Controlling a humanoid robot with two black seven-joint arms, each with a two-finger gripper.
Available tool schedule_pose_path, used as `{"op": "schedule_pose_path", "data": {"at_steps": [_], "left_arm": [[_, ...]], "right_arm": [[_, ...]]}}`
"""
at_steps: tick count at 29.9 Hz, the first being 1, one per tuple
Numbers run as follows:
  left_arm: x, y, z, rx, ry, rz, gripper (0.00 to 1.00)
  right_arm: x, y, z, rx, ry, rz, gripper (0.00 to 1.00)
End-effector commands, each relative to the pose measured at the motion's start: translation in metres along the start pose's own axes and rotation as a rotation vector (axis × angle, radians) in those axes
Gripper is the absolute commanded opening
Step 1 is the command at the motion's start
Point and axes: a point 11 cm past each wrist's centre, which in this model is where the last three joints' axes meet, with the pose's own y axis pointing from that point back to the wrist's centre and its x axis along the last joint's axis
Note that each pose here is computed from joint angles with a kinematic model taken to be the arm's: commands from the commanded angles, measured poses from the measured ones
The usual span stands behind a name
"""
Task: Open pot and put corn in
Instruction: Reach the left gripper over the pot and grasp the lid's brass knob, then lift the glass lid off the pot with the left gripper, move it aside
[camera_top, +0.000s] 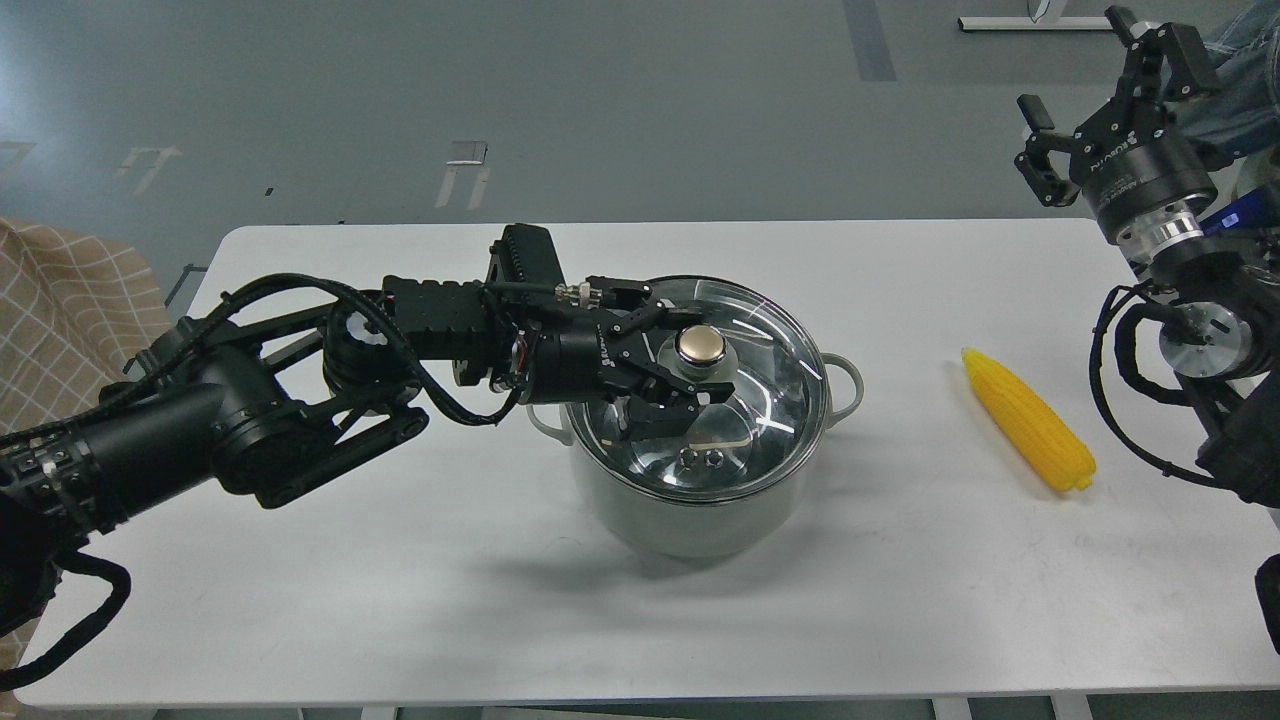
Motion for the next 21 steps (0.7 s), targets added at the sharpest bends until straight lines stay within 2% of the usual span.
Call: {"op": "schedule_pose_path", "data": {"at_steps": [1, 4, 6, 14, 18, 21], "left_arm": [[0.001, 0.000, -0.002, 0.008, 0.003, 0.005, 0.34], [0.004, -0.001, -0.002, 0.008, 0.002, 0.014, 0.18], [0.007, -0.001, -0.003, 0.010, -0.001, 0.020, 0.14], [0.050, 0.006, -0.010, 0.002, 0.008, 0.104, 0.13], [0.069, 0.037, -0.026, 0.043, -0.011, 0.119, 0.13], [0.067, 0.067, -0.040, 0.093, 0.006, 0.113, 0.13]], "right_arm": [[0.000, 0.000, 0.000, 0.000, 0.000, 0.000, 1.00], [0.000, 0.000, 0.000, 0.000, 0.000, 0.000, 1.00], [0.000, 0.000, 0.001, -0.001, -0.001, -0.001, 1.00], [-0.002, 0.000, 0.002, -0.003, -0.003, -0.003, 1.00], [-0.001, 0.002, 0.006, -0.009, -0.007, 0.000, 1.00], [0.000, 0.003, 0.005, -0.009, -0.006, 0.003, 1.00]]}}
